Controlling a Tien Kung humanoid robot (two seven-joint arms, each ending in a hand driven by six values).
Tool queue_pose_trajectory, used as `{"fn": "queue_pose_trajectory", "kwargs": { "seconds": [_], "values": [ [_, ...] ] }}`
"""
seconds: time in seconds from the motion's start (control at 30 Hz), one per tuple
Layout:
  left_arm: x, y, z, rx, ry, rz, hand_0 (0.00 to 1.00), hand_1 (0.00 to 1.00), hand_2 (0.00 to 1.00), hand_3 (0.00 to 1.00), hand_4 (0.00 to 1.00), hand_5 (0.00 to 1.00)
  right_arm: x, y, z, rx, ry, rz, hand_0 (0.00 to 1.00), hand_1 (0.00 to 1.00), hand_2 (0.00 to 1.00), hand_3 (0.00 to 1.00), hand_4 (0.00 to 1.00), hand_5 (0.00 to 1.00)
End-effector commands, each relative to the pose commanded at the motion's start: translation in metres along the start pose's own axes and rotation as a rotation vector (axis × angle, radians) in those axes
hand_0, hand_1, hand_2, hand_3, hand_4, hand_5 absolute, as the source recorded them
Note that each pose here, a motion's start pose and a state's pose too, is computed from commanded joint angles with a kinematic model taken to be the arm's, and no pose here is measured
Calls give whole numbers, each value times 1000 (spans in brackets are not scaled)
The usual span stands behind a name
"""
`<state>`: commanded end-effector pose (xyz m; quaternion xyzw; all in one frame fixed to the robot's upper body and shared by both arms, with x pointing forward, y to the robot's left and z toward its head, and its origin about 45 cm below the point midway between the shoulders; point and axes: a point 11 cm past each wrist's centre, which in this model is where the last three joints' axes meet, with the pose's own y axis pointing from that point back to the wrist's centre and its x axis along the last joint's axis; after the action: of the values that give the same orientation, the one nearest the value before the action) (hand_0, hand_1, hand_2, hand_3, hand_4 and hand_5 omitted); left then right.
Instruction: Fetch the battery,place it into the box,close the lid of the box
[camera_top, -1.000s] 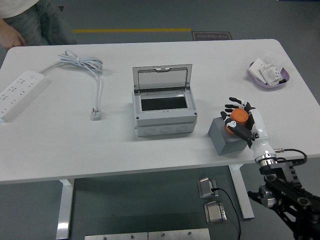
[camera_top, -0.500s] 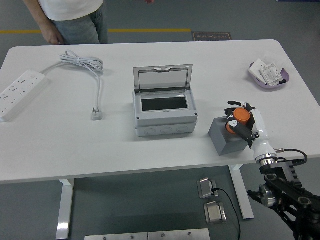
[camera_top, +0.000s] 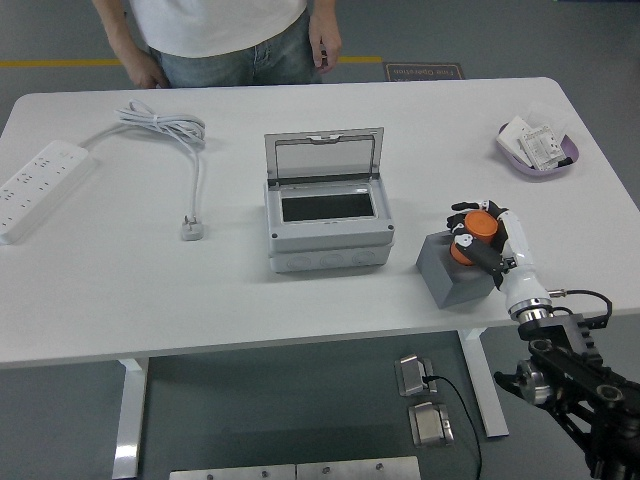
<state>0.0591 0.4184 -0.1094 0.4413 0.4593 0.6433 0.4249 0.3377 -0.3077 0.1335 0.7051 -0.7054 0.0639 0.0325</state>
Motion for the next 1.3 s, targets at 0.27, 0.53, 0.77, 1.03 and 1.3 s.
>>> {"fn": "queue_pose_trajectory", "kwargs": {
  "seconds": [0.27, 0.53, 0.77, 1.03, 1.3],
  "values": [
    [1, 0, 0, 2, 2, 2, 634, 686, 637, 648, 631, 182, -2, -16, -21, 63, 0, -5, 456, 449, 432, 316, 126, 2],
    [1, 0, 0, 7, 2, 5, 633, 686, 637, 649, 632, 183, -27, -33, -56, 134, 90, -81, 459, 456, 440, 318, 145, 2],
    [3, 0, 3, 3, 1, 7, 633, 686, 637, 648, 632, 185, -85, -49, -86, 179, 309, -279, 432, 423, 432, 310, 95, 2],
    [6, 1, 6, 2, -4, 13, 633, 687, 637, 648, 632, 185, -130, -64, -92, 212, 625, -416, 382, 346, 397, 293, 60, 2],
    [11, 1, 11, 2, -10, 24, 634, 687, 637, 648, 631, 185, -165, -73, -85, 278, 889, -526, 366, 333, 390, 285, 53, 2]
  ]
}}
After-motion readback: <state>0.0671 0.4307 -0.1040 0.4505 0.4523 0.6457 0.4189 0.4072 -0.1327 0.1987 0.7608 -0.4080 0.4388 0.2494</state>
